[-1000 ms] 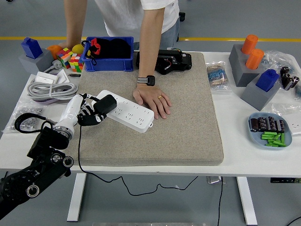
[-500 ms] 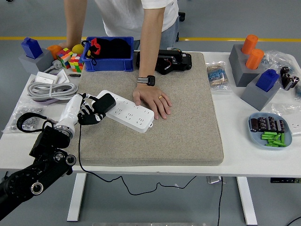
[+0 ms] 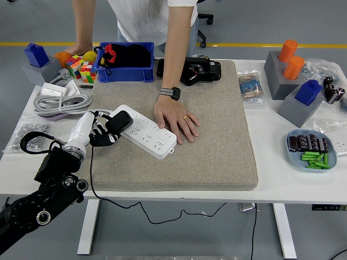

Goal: Press the white button,pick up the black plug,place it near the board,insert it into the board

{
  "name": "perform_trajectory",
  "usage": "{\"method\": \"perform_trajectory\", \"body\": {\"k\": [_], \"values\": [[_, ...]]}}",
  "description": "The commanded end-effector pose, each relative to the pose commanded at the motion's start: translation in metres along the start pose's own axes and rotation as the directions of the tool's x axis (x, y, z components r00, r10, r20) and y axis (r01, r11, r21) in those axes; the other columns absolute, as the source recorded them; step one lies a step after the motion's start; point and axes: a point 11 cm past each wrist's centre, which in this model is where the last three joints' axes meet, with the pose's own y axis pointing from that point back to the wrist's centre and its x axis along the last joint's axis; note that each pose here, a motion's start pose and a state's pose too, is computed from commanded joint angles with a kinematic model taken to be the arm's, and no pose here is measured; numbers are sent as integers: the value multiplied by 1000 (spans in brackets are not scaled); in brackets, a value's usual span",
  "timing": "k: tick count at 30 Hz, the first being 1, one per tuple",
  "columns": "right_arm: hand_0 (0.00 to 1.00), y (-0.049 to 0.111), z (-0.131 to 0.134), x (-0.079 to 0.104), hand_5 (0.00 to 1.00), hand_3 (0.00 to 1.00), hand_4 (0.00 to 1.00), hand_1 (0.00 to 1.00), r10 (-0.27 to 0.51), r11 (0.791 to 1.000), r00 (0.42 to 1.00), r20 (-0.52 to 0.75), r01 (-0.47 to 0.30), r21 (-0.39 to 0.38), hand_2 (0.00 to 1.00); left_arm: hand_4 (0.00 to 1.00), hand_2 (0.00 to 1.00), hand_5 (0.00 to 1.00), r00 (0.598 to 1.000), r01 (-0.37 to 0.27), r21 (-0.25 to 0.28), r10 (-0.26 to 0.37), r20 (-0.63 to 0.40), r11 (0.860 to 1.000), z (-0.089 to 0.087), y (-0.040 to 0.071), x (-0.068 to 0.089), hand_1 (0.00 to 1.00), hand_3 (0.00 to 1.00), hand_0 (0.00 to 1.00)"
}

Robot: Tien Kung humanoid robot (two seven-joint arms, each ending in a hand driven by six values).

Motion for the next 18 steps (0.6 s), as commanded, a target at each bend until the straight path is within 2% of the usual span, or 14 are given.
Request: {"method": "perform_trajectory", "body": {"k": [13,14,18], "values": [[621,0,1,0,382,579,645,576,0,1000,1000,5,0,0,571,635,235,2,1000,19,47,-19,5,999,-4,1,2,202,425,136],[622,0,1,0,382,579,645,575,0,1000,1000,5,0,0,571,715,257,2,1000,20,49,-20,6,999,-4,1,2,226,485,153],[622,0,1,0,382,579,645,575,0,1000,1000,4,0,-1,571,715,257,2,999,25,64,-26,19,998,-3,2,3,226,485,153]]}}
